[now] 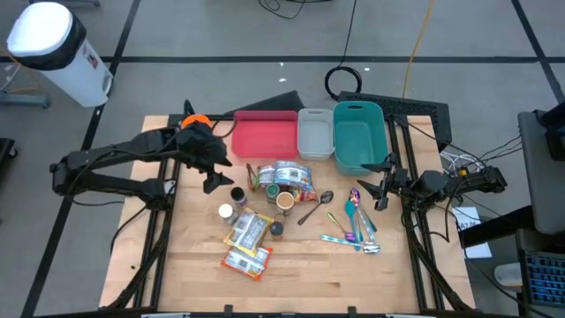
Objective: Pick & Place Food Item
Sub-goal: Put the orange seasoning bag into the red bin
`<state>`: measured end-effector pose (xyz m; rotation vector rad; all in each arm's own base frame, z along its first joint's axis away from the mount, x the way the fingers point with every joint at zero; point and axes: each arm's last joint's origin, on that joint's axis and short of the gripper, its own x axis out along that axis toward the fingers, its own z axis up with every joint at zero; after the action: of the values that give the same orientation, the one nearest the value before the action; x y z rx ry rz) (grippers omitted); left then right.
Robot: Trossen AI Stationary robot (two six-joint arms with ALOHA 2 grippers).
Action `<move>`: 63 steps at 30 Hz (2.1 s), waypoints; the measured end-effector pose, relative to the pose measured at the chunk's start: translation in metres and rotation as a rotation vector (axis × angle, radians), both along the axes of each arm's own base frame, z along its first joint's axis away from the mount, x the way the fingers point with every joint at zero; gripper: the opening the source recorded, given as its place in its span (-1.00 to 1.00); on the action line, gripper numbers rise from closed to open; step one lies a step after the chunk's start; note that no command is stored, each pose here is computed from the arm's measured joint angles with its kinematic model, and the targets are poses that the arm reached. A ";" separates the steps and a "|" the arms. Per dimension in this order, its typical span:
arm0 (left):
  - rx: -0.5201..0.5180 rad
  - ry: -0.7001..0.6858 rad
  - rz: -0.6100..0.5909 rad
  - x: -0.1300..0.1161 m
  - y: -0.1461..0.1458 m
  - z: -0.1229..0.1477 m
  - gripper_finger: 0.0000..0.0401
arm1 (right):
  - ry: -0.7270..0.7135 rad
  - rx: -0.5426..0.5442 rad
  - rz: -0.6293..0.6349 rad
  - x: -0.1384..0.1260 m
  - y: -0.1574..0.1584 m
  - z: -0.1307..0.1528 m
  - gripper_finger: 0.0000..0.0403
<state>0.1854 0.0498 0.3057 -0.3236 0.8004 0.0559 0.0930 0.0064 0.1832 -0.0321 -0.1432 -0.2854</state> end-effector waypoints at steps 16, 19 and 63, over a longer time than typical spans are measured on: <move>-0.001 0.141 0.183 0.029 0.009 -0.026 0.67 | 0.000 0.000 0.000 0.000 0.000 0.000 0.20; -0.043 0.207 0.336 0.038 0.014 -0.038 0.67 | 0.000 0.000 0.000 0.000 0.000 0.000 0.20; -0.169 0.216 0.743 0.065 0.025 -0.065 0.67 | 0.000 0.000 0.000 0.000 0.000 0.000 0.20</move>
<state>0.2509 0.0749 0.2411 -0.7731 0.8638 0.7321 0.0930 0.0064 0.1831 -0.0322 -0.1430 -0.2855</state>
